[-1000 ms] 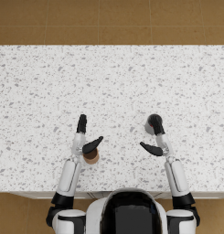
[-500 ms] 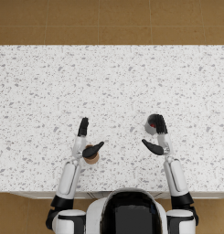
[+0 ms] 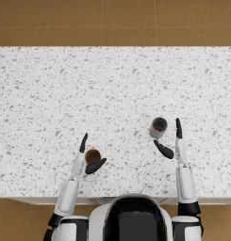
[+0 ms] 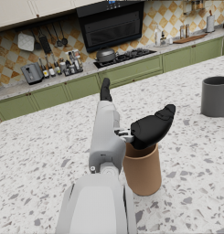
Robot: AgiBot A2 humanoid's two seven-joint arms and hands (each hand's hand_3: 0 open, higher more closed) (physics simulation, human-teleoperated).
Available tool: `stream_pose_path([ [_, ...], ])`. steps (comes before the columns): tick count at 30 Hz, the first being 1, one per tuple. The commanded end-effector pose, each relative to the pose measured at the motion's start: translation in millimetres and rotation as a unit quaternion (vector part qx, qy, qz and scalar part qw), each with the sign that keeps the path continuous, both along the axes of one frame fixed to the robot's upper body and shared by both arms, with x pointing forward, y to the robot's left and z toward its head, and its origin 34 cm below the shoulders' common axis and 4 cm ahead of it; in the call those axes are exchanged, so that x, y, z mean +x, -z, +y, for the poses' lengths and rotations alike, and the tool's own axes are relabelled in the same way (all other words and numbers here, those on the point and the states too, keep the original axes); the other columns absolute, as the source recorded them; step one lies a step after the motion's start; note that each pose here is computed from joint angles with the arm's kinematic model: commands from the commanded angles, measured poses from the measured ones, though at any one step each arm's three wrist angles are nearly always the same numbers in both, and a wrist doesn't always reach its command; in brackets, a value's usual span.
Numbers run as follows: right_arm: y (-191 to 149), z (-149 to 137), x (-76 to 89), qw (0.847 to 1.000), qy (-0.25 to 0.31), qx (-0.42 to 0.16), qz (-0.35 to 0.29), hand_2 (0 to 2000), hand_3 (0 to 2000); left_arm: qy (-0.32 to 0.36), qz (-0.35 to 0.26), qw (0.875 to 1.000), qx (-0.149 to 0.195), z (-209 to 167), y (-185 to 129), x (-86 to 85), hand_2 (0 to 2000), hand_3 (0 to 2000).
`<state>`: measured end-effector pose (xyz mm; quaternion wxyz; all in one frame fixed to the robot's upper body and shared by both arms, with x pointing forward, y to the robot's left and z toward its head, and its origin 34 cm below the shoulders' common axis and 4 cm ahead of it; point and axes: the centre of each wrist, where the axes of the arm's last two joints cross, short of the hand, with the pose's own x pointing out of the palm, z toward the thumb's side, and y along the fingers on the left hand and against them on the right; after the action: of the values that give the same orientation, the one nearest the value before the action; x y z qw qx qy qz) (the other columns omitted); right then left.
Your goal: Pick up two cups and pour the berry on the right into the cup on the left
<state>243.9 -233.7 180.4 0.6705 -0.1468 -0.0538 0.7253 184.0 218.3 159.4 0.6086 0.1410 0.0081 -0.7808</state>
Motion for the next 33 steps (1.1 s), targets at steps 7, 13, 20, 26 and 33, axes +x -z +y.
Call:
stream_pose_path([
  [7, 26, -6, 9.9, 0.999, 0.02, 0.004, 0.049, 0, 0, -0.014, 0.056, 0.998, 0.02, 11, 26, -13.6, 0, 0],
  [13, 41, -8, 18.4, 0.996, 0.03, 0.012, 0.078, 0, 0, -0.03, 0.089, 0.995, 0.021, 17, 44, -12.2, 0, 0],
  [20, 63, -13, 30.7, 0.991, 0.047, 0.023, 0.122, 0, 0, -0.031, 0.115, 0.993, 0.015, 13, 58, -10.8, 0, 0],
  [26, 80, -6, 42.0, 0.986, 0.043, 0.028, 0.157, 0, 0, -0.029, 0.128, 0.991, 0.011, 10, 65, -13.1, 0, 0],
  [33, 91, 9, 55.2, 0.982, 0.029, 0.03, 0.185, 0, 0, -0.029, 0.131, 0.991, 0.001, 5, 68, -10.1, 0, 0],
])
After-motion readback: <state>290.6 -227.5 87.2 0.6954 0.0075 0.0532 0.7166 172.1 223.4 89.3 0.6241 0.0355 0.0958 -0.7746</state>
